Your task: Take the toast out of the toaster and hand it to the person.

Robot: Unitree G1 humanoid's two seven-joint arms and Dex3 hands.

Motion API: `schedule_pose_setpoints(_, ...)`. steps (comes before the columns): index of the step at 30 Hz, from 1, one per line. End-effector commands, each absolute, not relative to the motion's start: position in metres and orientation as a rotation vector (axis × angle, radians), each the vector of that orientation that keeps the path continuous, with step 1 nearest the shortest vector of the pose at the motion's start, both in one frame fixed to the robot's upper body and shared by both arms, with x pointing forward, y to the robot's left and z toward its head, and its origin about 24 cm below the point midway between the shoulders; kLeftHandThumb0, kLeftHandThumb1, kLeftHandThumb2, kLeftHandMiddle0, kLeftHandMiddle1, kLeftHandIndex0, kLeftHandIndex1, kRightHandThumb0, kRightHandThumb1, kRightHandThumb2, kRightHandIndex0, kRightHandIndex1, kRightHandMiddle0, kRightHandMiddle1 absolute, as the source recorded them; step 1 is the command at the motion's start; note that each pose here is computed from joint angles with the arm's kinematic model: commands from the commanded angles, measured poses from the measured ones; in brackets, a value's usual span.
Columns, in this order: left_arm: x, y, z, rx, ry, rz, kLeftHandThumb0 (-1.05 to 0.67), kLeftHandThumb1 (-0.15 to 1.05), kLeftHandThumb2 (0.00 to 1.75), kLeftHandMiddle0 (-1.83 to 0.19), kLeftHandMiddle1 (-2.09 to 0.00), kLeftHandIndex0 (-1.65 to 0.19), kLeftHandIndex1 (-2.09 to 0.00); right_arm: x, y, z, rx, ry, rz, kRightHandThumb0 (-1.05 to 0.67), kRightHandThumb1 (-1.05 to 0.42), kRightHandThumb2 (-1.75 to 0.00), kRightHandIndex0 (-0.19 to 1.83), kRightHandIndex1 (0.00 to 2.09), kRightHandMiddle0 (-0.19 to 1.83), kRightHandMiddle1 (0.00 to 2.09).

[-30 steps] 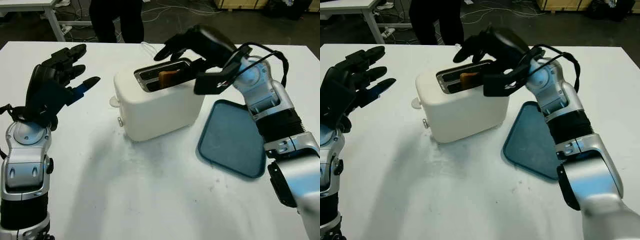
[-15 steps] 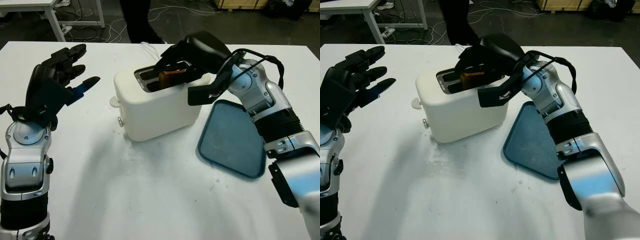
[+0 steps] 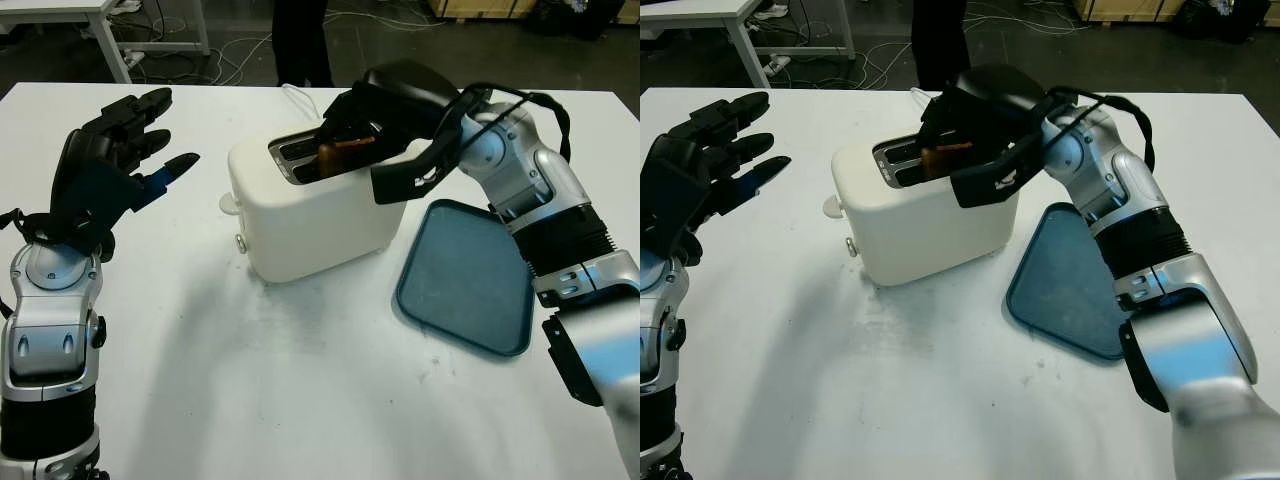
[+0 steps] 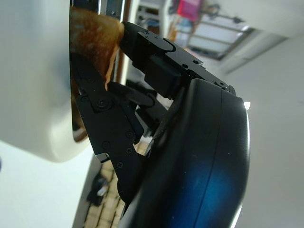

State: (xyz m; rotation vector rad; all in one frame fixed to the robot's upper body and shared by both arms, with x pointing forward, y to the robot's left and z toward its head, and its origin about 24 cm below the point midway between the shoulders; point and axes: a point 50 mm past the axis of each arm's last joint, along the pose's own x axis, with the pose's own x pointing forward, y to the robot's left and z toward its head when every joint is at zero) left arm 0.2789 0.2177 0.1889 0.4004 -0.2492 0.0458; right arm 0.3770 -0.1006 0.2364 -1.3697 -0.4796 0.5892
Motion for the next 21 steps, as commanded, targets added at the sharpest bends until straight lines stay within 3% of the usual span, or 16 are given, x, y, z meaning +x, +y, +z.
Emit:
schedule_pose_setpoints(1,0.277,0.22,0.186,0.389,-0.25,0.047,-0.65,0.92,0.1,-0.44,-0.23,-0.49,0.0,0.378,-0.097,0.239,-1.389,-0.452,0.606,-0.3,-0.69,0.0,1.02,0.83,1.17,0.07)
schedule_pose_setpoints(7,0.277,0.22,0.186,0.394,-0.248,0.048,-0.64,0.92,0.1,-0.44,-0.23,-0.48,0.0,0.384,-0.094,0.236,-1.455,-0.376,0.631,-0.38,-0.69,0.0,1.07,0.92,1.26,0.11)
schedule_pose_setpoints(16,0.277,0.22,0.186,0.396,-0.25,0.052,-0.65,0.92,0.1,-0.44,-0.23,-0.49,0.0,0.392,-0.09,0.218,-1.526,-0.306,0.71,-0.47,-0.69,0.0,1.05,0.87,1.28,0.1)
schedule_pose_setpoints(18,0.276,0.22,0.186,0.388,-0.246,0.052,-0.65,0.92,0.09,-0.44,-0.23,-0.49,0.0,0.392,-0.09,0.214,-1.539,-0.306,0.733,-0.51,-0.72,-0.01,1.07,0.94,1.28,0.1)
schedule_pose_setpoints(21,0.276,0.22,0.186,0.387,-0.246,0.049,-0.65,0.92,0.09,-0.44,-0.23,-0.48,0.0,0.39,-0.088,0.207,-1.581,-0.31,0.753,-0.57,-0.79,-0.01,1.02,1.24,1.3,0.11)
